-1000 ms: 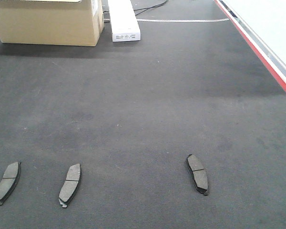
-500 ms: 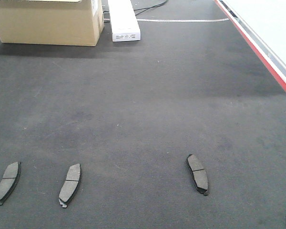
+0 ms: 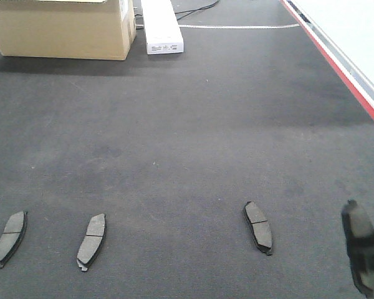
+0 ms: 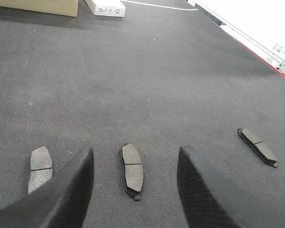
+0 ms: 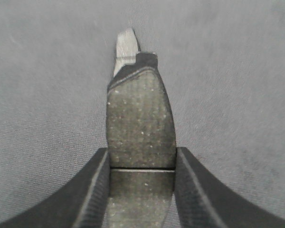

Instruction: Move and align brake pads A on conveyor

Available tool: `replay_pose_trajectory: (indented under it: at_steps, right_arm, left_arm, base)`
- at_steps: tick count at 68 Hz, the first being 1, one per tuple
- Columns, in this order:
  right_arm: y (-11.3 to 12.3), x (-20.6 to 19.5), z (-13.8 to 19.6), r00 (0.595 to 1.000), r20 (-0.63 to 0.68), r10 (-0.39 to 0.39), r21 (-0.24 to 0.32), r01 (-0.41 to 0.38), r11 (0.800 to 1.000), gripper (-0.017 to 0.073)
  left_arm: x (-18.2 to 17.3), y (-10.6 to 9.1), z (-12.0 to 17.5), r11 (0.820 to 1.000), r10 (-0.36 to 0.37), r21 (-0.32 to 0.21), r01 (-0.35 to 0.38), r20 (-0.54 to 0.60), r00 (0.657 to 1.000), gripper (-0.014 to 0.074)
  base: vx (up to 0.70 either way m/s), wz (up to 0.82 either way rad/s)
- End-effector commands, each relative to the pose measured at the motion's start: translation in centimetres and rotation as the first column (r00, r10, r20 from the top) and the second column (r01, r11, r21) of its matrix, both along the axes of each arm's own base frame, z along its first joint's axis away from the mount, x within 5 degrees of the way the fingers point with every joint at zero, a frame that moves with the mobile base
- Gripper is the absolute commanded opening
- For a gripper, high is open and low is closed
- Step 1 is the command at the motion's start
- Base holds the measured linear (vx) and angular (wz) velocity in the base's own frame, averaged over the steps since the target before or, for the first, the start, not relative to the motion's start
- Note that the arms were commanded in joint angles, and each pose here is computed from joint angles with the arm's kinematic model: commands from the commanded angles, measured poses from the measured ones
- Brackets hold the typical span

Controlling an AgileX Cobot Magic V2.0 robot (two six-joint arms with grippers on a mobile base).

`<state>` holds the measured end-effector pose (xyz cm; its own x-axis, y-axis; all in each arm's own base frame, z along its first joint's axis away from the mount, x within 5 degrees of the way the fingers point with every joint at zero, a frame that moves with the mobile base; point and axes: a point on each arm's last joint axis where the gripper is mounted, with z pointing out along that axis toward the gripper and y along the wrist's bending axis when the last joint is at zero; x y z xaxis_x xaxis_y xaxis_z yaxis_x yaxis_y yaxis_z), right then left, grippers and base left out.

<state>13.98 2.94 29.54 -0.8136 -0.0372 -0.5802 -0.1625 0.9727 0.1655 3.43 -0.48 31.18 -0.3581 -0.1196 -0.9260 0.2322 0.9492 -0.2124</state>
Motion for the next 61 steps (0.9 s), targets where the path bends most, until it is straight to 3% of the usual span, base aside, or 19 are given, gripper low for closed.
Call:
replay_pose_trajectory:
  at_steps: [1, 17, 22, 27, 41, 53, 61]
  right_arm:
    - [0.3, 2.8, 1.4, 0.999, 0.012, -0.035, 0.032, 0.034, 0.999, 0.0013]
    - [0.8, 8.1, -0.4, 0.992, -0.127, -0.026, 0.002, 0.026, 1.0, 0.0017]
    - [1.7, 9.1, -0.6, 0.989, -0.148, 0.016, -0.011, -0.018, 1.0, 0.002]
    - [3.6, 9.9, -0.7, 0.987, -0.15, 0.053, -0.022, -0.057, 0.998, 0.0021]
    - [9.4, 12.4, -1.1, 0.987, -0.149, 0.06, -0.004, -0.061, 0.998, 0.0027]
    - [15.5, 14.4, -2.2, 0.972, -0.189, 0.14, 0.008, -0.141, 0.99, 0.0032]
    - [18.3, 15.7, -3.7, 0.957, -0.258, 0.136, 0.0, -0.141, 0.99, 0.0038]
  left_arm:
    - [0.2, -0.2, 1.1, 1.0, -0.012, -0.026, 0.013, 0.065, 0.998, 0.0391]
    - [0.2, -0.2, 1.1, 1.0, -0.012, -0.026, 0.013, 0.065, 0.998, 0.0391]
    - [0.2, -0.2, 1.1, 1.0, -0.012, -0.026, 0.013, 0.065, 0.998, 0.0391]
    - [0.2, -0.2, 1.1, 1.0, -0.012, -0.026, 0.013, 0.065, 0.998, 0.0391]
    - [0.2, -0.2, 1.1, 1.0, -0.012, -0.026, 0.013, 0.065, 0.998, 0.0391]
    - [0.2, -0.2, 1.1, 1.0, -0.012, -0.026, 0.013, 0.065, 0.998, 0.0391]
    - [0.2, -0.2, 1.1, 1.0, -0.012, -0.026, 0.013, 0.065, 0.998, 0.0391]
  base:
    - [0.0, 0.0]
    - [0.0, 0.0]
    - [0.0, 0.0]
    - [0.0, 0.0]
    - [0.0, 0.0]
    - [0.0, 0.0]
    - [0.0, 0.0]
